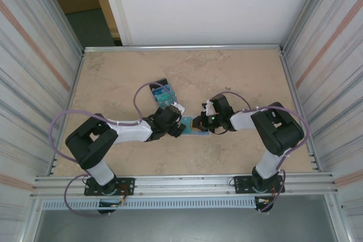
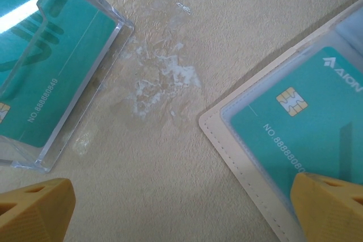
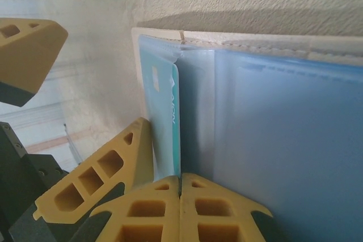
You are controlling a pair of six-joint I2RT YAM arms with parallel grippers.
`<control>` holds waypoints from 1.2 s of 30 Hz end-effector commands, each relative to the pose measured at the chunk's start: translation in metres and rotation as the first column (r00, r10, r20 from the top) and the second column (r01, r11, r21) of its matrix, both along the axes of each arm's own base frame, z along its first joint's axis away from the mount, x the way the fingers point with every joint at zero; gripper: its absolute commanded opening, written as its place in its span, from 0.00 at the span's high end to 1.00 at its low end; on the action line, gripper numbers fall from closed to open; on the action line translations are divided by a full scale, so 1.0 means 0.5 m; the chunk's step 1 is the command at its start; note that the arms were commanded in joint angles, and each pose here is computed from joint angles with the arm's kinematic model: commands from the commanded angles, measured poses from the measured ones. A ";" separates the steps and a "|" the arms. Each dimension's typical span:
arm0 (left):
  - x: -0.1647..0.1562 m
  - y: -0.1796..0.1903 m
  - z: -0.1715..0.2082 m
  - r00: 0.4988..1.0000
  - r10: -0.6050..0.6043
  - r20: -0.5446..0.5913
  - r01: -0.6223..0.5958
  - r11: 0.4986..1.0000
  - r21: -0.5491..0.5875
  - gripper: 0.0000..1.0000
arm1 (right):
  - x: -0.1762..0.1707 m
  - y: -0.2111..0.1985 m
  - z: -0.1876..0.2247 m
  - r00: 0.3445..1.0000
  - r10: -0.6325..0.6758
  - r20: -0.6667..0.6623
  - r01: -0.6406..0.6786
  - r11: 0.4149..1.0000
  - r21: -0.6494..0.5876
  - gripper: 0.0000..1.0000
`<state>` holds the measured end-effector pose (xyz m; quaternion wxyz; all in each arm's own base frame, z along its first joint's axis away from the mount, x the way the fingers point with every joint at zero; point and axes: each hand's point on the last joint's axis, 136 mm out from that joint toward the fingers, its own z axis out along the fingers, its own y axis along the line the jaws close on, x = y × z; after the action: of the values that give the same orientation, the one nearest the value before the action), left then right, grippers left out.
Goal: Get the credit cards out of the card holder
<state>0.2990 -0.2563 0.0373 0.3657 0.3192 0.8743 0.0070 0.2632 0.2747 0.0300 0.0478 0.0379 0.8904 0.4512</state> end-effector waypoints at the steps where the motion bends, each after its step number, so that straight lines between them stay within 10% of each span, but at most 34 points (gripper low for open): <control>1: -0.030 0.028 -0.051 0.997 0.006 -0.081 0.002 0.995 0.102 0.01 | -0.006 -0.007 -0.005 1.000 -0.005 -0.020 0.005 1.000 0.013 1.00; 23: -0.027 0.035 -0.036 0.997 0.012 -0.071 -0.003 0.992 0.127 0.01 | -0.008 -0.062 0.008 1.000 -0.017 -0.003 0.016 0.998 -0.056 1.00; 36: -0.011 -0.029 0.066 0.999 -0.045 -0.020 0.044 0.998 -0.045 0.01 | -0.012 -0.073 0.026 1.000 -0.002 0.014 0.003 0.995 -0.099 1.00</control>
<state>0.2919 -0.2572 0.0448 0.3452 0.3321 0.8778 0.0067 0.2530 0.2405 0.0355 0.0463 0.0412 0.9087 0.4128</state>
